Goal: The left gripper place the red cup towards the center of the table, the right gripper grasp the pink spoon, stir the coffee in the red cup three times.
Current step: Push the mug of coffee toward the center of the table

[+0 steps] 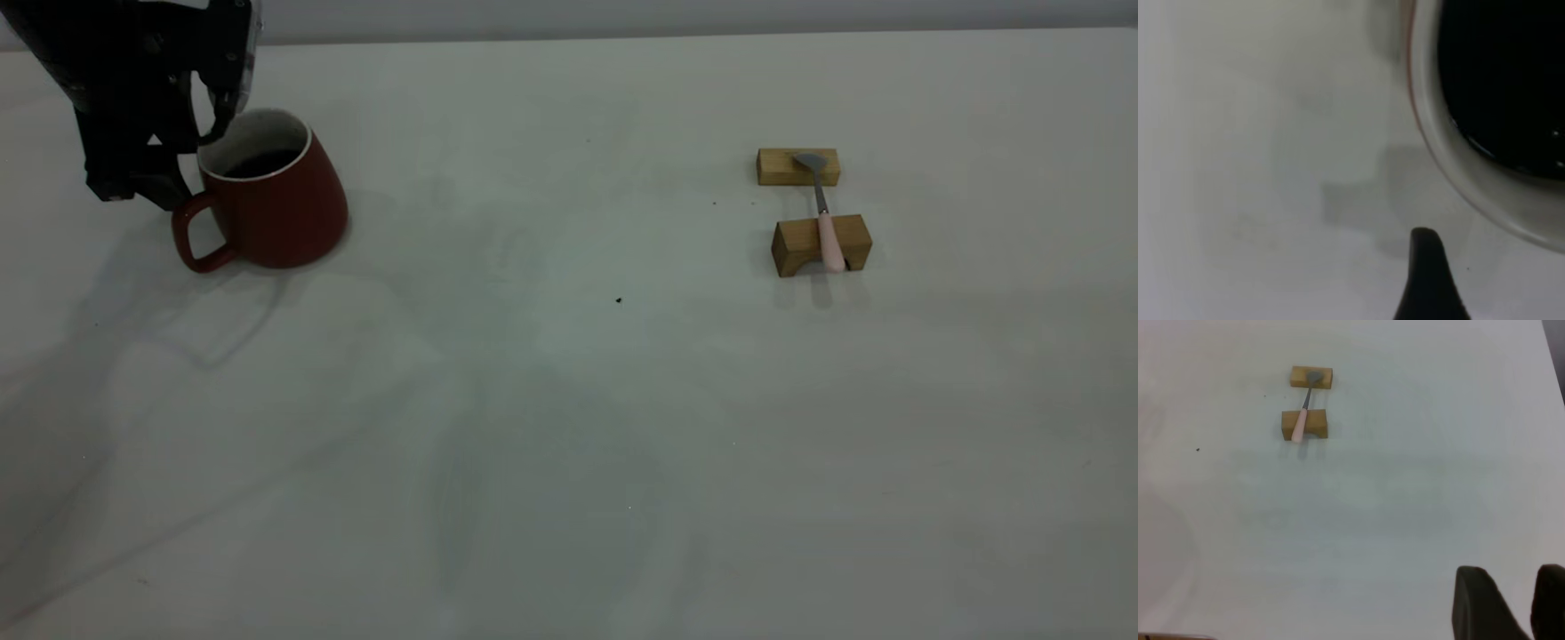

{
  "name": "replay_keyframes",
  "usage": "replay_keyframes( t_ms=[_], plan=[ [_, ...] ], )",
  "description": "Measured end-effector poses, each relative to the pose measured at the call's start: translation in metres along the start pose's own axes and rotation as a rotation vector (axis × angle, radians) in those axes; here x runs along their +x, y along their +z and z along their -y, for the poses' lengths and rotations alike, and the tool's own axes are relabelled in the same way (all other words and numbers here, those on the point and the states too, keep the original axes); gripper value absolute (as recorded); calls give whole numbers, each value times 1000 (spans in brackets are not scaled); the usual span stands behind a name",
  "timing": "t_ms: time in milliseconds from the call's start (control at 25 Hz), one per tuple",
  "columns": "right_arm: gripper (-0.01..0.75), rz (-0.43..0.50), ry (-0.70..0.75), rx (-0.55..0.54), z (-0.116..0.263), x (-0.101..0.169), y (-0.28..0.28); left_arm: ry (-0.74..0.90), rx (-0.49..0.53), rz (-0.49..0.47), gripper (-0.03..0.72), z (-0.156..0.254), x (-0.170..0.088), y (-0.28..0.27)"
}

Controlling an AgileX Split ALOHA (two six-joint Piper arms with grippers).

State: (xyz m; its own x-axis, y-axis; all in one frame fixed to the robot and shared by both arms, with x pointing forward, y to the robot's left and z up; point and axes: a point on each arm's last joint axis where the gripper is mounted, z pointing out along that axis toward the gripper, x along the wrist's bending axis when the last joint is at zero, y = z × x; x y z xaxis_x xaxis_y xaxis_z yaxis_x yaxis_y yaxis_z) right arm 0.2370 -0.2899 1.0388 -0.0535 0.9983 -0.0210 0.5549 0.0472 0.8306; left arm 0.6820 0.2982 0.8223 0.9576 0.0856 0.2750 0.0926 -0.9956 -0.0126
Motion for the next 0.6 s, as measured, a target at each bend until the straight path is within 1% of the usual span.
replay_keyframes(
  t_ms=[360, 600],
  plan=[
    [238, 0, 0, 0, 0, 0, 0, 9, -31, 9, 581, -13, -3, 3],
    [238, -1, 0, 0, 0, 0, 0, 58, -58, 8, 581, -39, -6, 1]
  ],
)
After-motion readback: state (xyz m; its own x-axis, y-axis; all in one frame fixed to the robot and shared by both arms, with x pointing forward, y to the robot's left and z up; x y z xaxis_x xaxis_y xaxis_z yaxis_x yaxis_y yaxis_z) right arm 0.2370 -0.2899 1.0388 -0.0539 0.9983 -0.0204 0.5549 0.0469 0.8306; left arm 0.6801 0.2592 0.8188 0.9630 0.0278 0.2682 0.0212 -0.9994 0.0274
